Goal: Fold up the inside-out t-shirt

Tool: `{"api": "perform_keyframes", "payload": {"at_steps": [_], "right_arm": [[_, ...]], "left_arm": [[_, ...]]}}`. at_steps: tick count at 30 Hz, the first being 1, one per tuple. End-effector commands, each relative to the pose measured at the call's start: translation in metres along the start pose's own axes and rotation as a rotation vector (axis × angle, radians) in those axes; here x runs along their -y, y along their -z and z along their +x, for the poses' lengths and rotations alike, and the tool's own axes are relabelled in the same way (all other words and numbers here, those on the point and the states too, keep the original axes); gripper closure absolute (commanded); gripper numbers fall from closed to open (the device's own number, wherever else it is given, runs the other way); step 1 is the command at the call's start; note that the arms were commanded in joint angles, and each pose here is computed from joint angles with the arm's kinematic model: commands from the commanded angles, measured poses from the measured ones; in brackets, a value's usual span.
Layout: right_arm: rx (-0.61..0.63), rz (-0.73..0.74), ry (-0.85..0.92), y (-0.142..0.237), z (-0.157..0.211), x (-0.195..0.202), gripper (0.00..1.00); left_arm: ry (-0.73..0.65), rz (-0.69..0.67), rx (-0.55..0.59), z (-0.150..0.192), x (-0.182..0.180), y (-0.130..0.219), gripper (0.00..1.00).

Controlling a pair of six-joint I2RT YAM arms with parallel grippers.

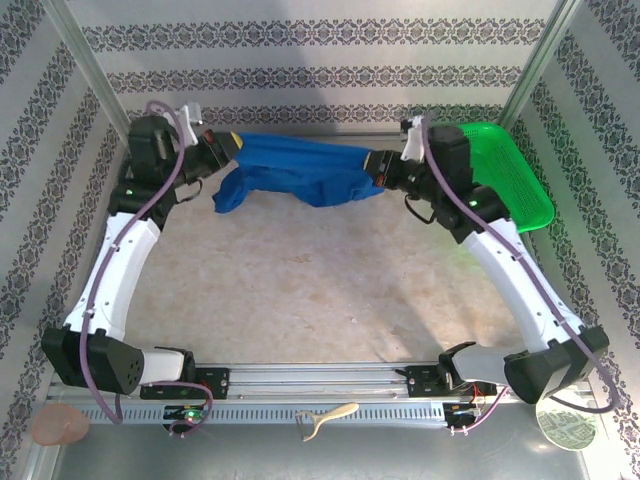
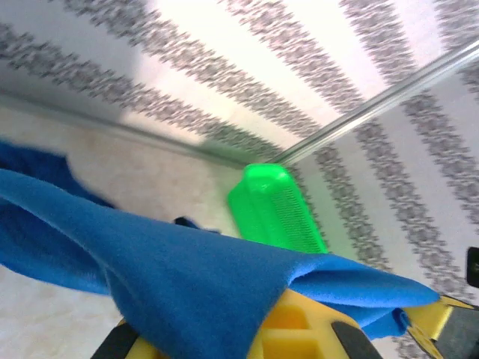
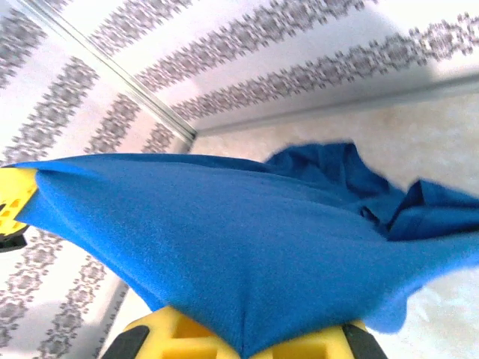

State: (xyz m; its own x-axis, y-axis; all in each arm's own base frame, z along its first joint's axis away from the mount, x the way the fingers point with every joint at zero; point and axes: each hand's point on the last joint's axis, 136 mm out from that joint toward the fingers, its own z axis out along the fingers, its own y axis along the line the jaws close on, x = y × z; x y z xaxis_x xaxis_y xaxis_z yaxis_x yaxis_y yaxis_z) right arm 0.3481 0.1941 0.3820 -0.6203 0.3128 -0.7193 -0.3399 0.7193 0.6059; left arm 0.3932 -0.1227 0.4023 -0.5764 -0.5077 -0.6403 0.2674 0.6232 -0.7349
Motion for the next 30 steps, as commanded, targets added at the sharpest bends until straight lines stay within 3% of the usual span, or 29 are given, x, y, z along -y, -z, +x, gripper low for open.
{"api": "perform_keyframes", "payload": {"at_steps": [1,9,12,16,17,18,19,20,21,24,30], "right_arm": [[-0.108,0.033,-0.028,0.012,0.017,0.008,1.00],[-0.125,-0.001,-0.085,0.041,0.045,0.006,1.00],[-0.145,0.070,-0.114,0.022,0.057,0.035,1.00],[-0.209,0.202,-0.171,-0.027,0.068,0.098,0.98],[-0.219,0.239,-0.185,-0.040,0.069,0.116,0.79],[-0.227,0.264,-0.197,-0.051,0.069,0.133,0.57],[-0.233,0.281,-0.196,-0.059,0.070,0.144,0.45],[-0.237,0.316,-0.194,-0.063,0.073,0.158,0.39],[-0.241,0.337,-0.180,-0.065,0.075,0.165,0.37],[-0.261,0.360,-0.161,-0.055,0.092,0.167,0.37],[-0.274,0.383,-0.140,-0.029,0.140,0.163,0.38]], "left_arm": [[0.136,-0.062,-0.118,0.022,-0.018,-0.005,1.00],[0.218,0.043,-0.085,0.044,0.008,0.028,1.00],[0.278,-0.022,-0.094,0.062,-0.024,0.017,1.00],[0.345,-0.131,-0.163,0.087,-0.086,-0.025,0.99],[0.350,-0.139,-0.179,0.092,-0.099,-0.038,0.91],[0.359,-0.156,-0.199,0.097,-0.114,-0.050,0.75],[0.363,-0.173,-0.215,0.101,-0.125,-0.059,0.61],[0.343,-0.198,-0.241,0.107,-0.138,-0.067,0.50],[0.324,-0.241,-0.265,0.113,-0.149,-0.070,0.42],[0.230,-0.363,-0.309,0.128,-0.172,-0.057,0.30],[0.045,-0.568,-0.408,0.178,-0.198,-0.011,0.25]]}}
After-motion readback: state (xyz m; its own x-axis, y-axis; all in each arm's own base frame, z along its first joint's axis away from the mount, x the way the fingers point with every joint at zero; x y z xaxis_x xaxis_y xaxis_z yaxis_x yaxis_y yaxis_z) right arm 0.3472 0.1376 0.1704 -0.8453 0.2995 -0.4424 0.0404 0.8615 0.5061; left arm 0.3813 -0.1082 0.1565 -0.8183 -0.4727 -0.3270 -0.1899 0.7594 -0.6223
